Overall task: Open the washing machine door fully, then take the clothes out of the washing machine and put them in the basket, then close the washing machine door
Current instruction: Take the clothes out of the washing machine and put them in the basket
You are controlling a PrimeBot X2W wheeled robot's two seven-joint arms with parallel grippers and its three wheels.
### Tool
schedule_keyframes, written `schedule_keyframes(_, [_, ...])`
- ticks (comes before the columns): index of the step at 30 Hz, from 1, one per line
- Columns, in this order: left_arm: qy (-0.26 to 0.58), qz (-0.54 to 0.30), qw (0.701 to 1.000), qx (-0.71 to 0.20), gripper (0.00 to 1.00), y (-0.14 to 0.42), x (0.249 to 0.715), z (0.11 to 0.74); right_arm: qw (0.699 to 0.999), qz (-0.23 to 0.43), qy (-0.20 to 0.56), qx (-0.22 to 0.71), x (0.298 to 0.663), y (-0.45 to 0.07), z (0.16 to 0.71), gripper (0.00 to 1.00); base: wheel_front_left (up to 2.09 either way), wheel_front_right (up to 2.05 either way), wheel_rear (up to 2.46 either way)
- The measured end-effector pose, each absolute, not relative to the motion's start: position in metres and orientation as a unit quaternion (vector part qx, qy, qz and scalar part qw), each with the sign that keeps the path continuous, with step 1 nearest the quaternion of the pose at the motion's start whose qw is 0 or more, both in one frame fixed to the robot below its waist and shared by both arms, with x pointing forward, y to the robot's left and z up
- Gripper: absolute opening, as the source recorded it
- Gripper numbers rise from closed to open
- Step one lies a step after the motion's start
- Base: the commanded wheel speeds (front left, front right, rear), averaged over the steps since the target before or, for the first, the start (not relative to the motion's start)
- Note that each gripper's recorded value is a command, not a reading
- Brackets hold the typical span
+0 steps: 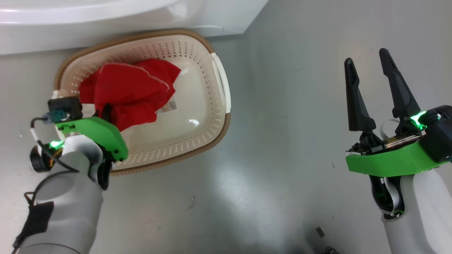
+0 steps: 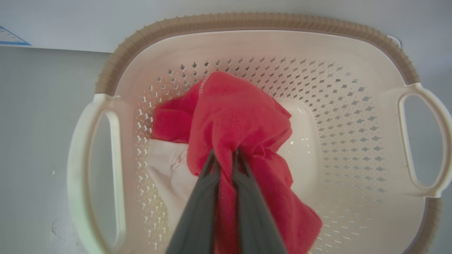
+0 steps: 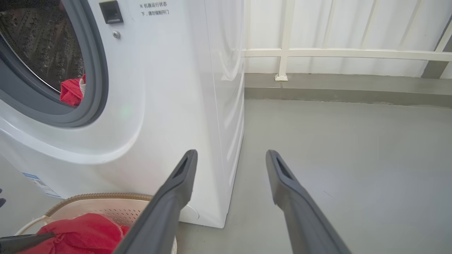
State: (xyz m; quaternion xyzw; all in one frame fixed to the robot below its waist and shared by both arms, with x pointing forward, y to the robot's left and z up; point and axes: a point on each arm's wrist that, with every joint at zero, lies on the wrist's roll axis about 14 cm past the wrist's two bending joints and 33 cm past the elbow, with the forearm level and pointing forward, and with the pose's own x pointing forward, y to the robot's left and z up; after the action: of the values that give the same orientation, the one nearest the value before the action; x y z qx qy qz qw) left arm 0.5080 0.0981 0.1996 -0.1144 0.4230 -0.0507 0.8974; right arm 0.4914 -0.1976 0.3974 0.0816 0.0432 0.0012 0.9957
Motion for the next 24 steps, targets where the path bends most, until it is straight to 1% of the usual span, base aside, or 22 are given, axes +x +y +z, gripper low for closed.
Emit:
schedule_keyframes(2, [0.436, -0.050, 0.892, -0.110, 0.00, 0.099, 0.506, 0.190, 0.996, -0.004, 0.048, 0.078, 0.491, -0.201, 0.393, 1.00, 0.00, 0.00, 0.00])
schedule_keyframes(3, [0.439, -0.049, 0.890, -0.108, 0.06, 0.100, 0.506, 0.186, 0.996, -0.006, 0.052, 0.077, 0.490, -0.203, 0.390, 1.00, 0.00, 0.00, 0.00])
schedule_keyframes(4, [0.444, -0.048, 0.889, -0.105, 0.06, 0.101, 0.506, 0.182, 0.996, -0.008, 0.054, 0.075, 0.490, -0.205, 0.388, 1.00, 0.00, 0.00, 0.00])
schedule_keyframes(6, [0.448, -0.050, 0.887, -0.104, 0.20, 0.100, 0.509, 0.176, 0.996, -0.011, 0.057, 0.072, 0.491, -0.208, 0.384, 1.00, 0.00, 0.00, 0.00])
schedule_keyframes(8, [0.451, -0.053, 0.885, -0.105, 0.47, 0.096, 0.510, 0.171, 0.996, -0.014, 0.058, 0.070, 0.493, -0.210, 0.382, 1.00, 0.00, 0.00, 0.00])
schedule_keyframes(9, [0.452, -0.055, 0.884, -0.106, 0.89, 0.094, 0.511, 0.168, 0.996, -0.015, 0.060, 0.070, 0.492, -0.212, 0.380, 1.00, 0.00, 0.00, 0.00])
schedule_keyframes(10, [0.454, -0.056, 0.883, -0.108, 1.00, 0.093, 0.510, 0.166, 0.995, -0.017, 0.062, 0.070, 0.492, -0.213, 0.378, 1.00, 0.00, 0.00, 0.00])
schedule_keyframes(13, [0.466, -0.055, 0.875, -0.116, 1.00, 0.088, 0.506, 0.161, 0.995, -0.020, 0.066, 0.070, 0.491, -0.214, 0.375, 1.00, 0.00, 0.00, 0.00])
schedule_keyframes(15, [0.465, -0.057, 0.876, -0.119, 1.00, 0.088, 0.506, 0.163, 0.995, -0.019, 0.065, 0.071, 0.491, -0.214, 0.375, 1.00, 0.00, 0.00, 0.00])
schedule_keyframes(24, [0.412, -0.060, 0.901, -0.121, 1.00, 0.096, 0.519, 0.195, 0.996, -0.008, 0.048, 0.080, 0.494, -0.205, 0.391, 1.00, 0.00, 0.00, 0.00])
